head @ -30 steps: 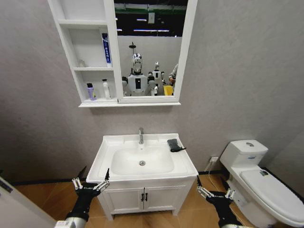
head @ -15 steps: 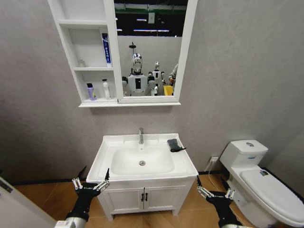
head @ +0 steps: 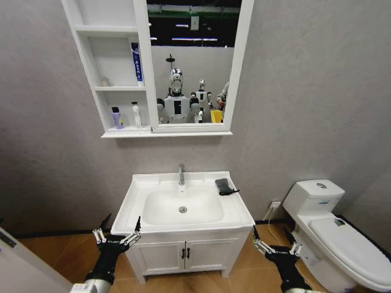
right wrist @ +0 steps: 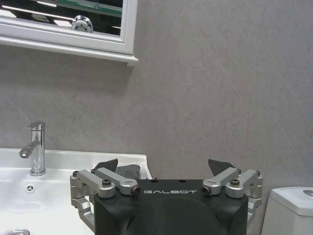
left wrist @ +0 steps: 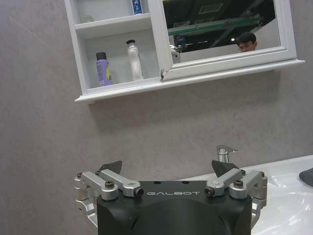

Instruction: Move facial cleanser and shampoo from washbasin to cabinet, then wipe washbasin with towel.

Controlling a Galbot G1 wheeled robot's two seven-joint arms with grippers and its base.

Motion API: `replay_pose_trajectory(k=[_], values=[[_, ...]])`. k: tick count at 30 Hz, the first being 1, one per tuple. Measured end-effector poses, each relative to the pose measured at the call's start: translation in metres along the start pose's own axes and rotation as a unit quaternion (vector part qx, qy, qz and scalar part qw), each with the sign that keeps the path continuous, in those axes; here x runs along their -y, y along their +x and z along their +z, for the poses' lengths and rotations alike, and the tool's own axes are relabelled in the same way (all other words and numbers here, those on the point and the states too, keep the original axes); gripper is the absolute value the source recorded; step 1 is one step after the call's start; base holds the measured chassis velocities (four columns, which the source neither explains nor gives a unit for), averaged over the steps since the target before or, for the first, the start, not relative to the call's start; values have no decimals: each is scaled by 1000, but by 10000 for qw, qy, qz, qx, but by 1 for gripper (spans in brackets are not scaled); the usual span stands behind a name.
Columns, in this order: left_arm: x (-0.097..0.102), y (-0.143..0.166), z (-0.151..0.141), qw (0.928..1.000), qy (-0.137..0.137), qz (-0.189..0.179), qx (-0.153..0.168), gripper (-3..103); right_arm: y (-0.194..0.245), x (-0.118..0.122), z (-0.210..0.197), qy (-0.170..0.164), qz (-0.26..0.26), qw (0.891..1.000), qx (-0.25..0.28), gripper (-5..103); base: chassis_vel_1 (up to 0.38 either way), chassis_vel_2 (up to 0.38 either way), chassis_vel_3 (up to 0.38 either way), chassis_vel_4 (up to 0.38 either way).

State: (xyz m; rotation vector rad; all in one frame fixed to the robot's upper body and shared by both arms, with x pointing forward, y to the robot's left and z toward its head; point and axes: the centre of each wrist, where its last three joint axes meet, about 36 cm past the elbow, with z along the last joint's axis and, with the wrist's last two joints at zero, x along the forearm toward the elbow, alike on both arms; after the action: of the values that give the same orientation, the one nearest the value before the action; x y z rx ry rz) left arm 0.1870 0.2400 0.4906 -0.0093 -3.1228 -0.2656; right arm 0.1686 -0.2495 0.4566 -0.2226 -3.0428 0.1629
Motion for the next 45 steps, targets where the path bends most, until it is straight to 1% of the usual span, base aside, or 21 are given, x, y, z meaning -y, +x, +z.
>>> replay_pose_trajectory(k=[45], values=[[0, 0, 0, 10000, 0, 0, 0, 100, 0, 0, 0, 0, 0, 10000, 0, 100, 0, 0, 0, 0]])
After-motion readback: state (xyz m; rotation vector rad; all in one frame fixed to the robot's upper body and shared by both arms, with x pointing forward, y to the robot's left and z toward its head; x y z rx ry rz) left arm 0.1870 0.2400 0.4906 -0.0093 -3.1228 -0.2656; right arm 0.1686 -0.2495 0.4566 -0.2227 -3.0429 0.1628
